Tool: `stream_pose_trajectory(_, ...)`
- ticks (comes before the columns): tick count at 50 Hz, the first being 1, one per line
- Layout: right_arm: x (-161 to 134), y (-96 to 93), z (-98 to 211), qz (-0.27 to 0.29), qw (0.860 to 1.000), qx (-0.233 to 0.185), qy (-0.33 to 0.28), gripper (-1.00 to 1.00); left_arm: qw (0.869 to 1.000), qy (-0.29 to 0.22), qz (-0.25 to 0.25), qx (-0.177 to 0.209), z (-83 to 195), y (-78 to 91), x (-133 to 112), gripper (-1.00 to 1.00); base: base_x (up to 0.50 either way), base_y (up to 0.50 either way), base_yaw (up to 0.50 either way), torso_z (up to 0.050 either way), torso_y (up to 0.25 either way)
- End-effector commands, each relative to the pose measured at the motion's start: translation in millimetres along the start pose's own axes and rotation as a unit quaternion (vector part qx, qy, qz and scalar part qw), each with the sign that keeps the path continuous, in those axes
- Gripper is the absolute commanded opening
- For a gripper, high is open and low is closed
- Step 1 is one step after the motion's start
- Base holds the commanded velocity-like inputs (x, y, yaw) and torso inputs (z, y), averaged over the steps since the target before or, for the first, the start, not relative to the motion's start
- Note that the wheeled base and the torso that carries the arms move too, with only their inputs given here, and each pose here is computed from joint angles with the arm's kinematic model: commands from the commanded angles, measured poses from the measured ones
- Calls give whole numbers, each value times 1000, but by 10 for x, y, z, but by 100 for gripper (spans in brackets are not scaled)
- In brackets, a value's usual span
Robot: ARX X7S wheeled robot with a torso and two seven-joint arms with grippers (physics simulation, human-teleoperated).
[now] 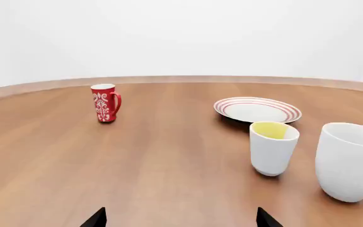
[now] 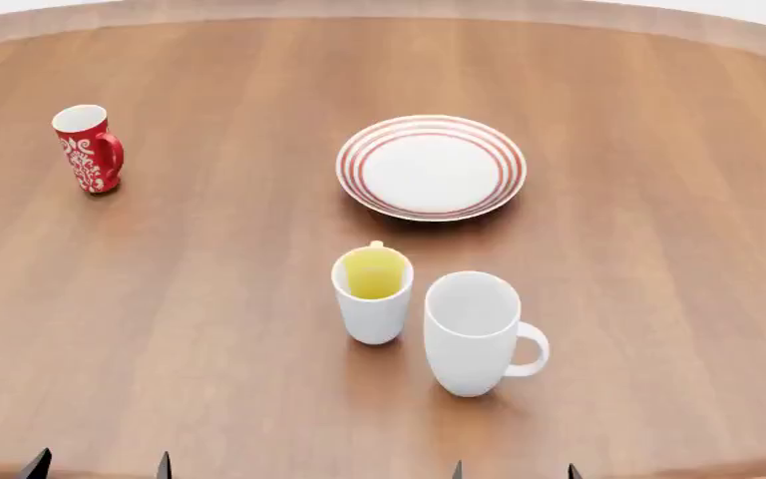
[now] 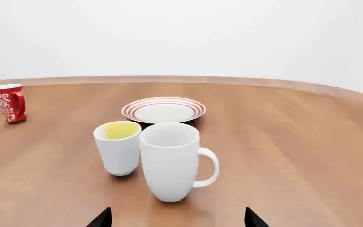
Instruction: Pick up the red mug and put it on the plate
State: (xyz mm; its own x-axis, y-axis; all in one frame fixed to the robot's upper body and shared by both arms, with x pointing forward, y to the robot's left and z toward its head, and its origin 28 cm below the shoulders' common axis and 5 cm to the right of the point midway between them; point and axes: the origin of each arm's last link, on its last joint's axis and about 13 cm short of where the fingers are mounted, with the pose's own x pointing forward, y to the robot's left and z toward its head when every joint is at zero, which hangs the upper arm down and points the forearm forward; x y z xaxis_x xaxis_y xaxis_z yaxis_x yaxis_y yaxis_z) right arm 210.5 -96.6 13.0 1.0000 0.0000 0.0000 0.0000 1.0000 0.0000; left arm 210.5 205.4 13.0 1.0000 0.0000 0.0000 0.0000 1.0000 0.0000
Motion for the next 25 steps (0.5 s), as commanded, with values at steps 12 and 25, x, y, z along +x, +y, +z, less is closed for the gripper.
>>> stream_pose_trajectory(12, -44, 1, -5, 8, 1000, -20, -1, 100, 1000, 3, -1, 2, -5, 8, 20, 100, 0, 0, 0, 0, 0)
stream_pose_trajectory(25, 8, 11, -4, -2, 1000, -6, 4, 100, 1000, 1, -4, 4, -12, -12, 10, 100, 0, 0, 0, 0, 0)
